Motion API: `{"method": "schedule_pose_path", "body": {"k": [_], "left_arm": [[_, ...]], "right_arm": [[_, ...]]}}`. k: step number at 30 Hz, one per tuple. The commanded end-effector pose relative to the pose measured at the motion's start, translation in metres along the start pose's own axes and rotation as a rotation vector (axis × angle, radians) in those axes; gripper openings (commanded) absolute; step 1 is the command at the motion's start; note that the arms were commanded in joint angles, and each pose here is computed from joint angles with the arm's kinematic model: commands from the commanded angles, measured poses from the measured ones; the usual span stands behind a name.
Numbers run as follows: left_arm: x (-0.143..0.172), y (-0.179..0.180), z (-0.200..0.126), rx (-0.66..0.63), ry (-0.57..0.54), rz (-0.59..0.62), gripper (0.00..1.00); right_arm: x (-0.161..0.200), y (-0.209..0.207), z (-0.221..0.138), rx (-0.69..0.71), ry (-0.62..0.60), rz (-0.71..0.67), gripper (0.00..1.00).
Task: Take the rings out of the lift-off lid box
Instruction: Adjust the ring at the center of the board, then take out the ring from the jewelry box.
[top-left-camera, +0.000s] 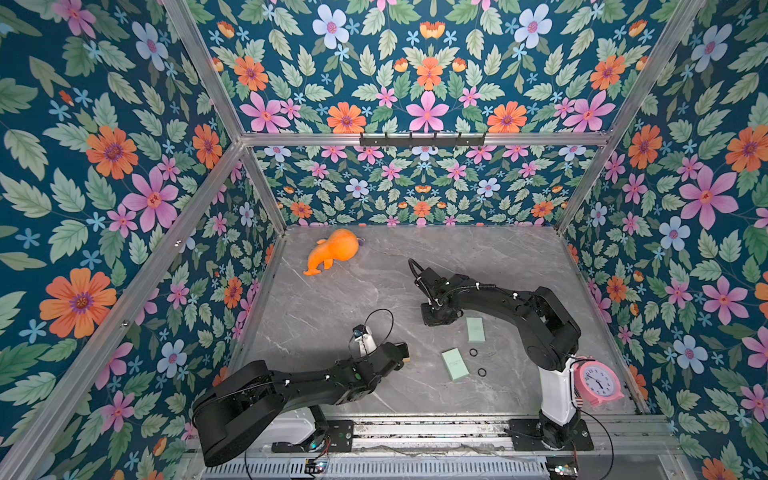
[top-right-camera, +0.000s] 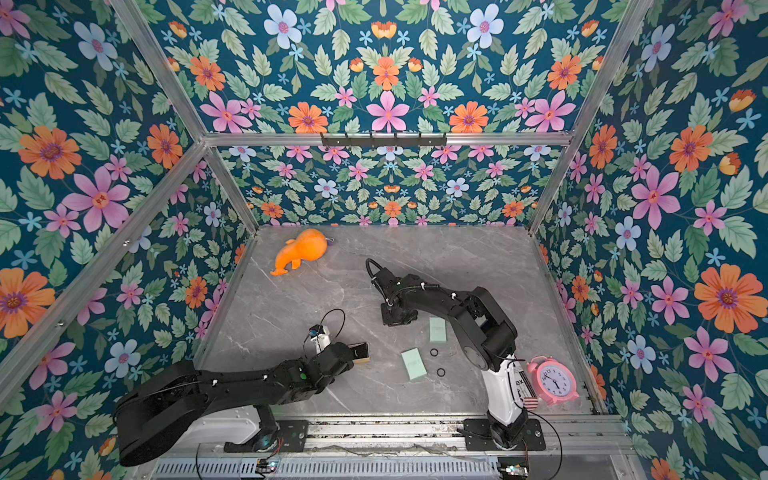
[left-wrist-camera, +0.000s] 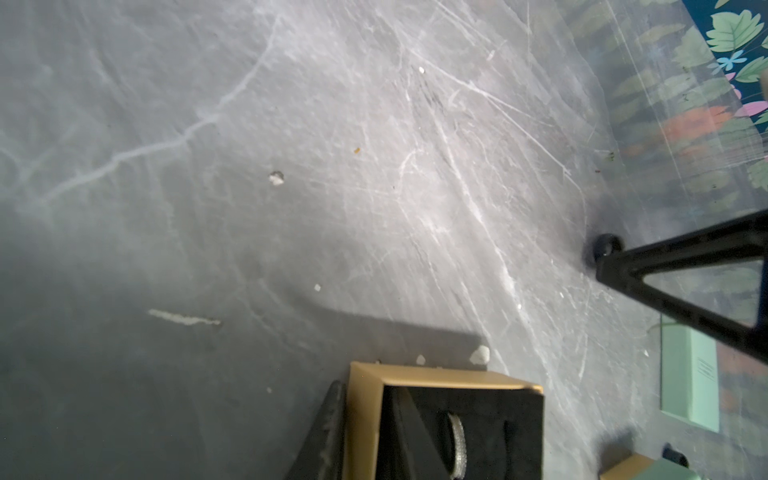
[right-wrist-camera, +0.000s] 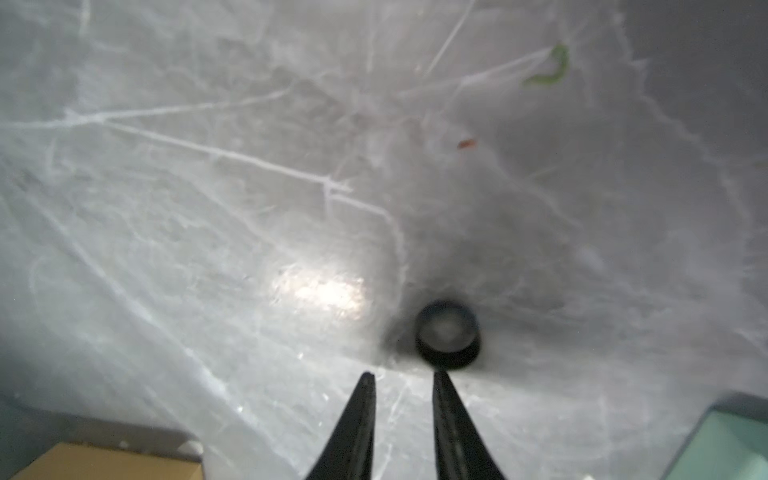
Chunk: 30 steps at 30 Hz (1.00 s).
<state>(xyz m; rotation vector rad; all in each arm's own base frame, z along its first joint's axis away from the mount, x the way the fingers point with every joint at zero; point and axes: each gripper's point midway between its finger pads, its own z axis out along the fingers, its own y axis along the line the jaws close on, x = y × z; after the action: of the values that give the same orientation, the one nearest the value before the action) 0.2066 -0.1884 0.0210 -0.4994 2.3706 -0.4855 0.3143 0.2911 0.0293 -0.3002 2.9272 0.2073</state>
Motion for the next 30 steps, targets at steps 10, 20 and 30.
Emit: {"method": "schedule_pose_path", "body": {"k": [10, 20, 30], "left_arm": [[0.000, 0.005, 0.001, -0.024, -0.005, 0.013, 0.22], [-0.005, 0.000, -0.005, 0.016, -0.030, -0.023, 0.23], [-0.009, 0.003, -0.012, 0.065, -0.050, -0.062, 0.23]], "right_arm": [[0.016, 0.037, -0.058, -0.122, -0.043, -0.049, 0.26], [0.065, 0.108, -0.076, -0.344, 0.050, -0.062, 0.26], [0.075, 0.126, -0.050, -0.276, 0.081, -0.099, 0.25]]}}
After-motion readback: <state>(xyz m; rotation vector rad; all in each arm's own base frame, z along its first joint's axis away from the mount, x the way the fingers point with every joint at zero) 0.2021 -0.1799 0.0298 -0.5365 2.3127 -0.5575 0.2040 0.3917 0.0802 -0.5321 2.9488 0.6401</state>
